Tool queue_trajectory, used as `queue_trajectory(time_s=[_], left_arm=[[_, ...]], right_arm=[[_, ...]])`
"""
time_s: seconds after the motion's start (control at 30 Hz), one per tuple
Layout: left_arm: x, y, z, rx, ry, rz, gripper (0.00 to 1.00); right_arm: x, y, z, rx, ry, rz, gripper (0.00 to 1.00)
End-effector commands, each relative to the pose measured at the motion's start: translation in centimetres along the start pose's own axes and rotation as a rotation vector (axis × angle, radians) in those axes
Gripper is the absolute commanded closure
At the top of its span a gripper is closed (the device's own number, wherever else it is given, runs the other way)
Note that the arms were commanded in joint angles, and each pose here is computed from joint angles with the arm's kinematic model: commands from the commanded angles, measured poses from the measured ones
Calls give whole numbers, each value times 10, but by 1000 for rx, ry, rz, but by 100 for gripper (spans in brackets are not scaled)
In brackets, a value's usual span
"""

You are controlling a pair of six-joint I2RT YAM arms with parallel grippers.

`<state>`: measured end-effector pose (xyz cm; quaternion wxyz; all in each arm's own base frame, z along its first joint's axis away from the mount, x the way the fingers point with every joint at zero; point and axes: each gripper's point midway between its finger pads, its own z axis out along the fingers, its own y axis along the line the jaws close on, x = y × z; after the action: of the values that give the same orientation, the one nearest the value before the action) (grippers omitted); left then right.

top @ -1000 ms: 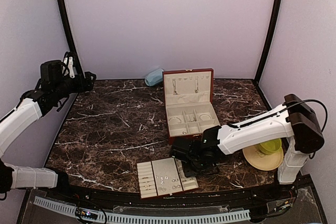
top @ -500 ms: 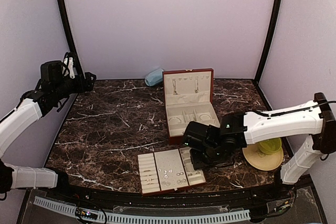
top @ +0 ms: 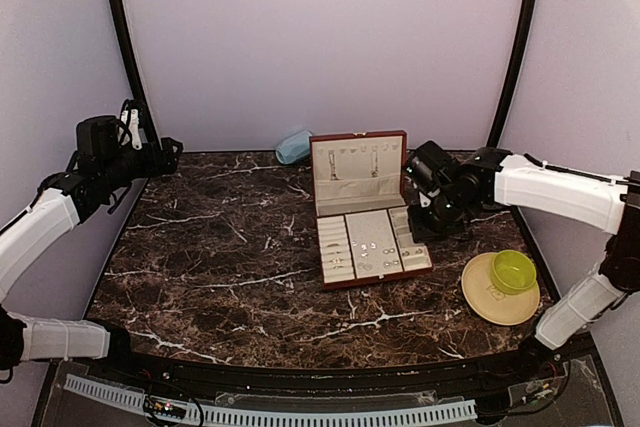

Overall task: Organize the mixed jewelry
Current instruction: Place the compartment layer in the jewelry box.

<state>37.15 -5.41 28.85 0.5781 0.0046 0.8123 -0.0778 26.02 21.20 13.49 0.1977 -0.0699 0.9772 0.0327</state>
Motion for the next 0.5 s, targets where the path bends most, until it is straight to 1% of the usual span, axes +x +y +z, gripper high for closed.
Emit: queue_trajectory(time_s=[0.0,0.2,0.37,0.47], left_arm=[[-6,0,-8,5,-32,3,1],[-6,0,-9,6,-36,6,2],[-8,0,-11,7,-43,8,2],[-9,0,-12,7,-45,9,2]], right_arm=[[-47,-18,-11,-28,-78,-97,100],[-80,-41,10,-24,-63,-77,100],[-106,-40,18,-40,-57,-102,100],[-113,-39,27,-38,-29,-111,100]])
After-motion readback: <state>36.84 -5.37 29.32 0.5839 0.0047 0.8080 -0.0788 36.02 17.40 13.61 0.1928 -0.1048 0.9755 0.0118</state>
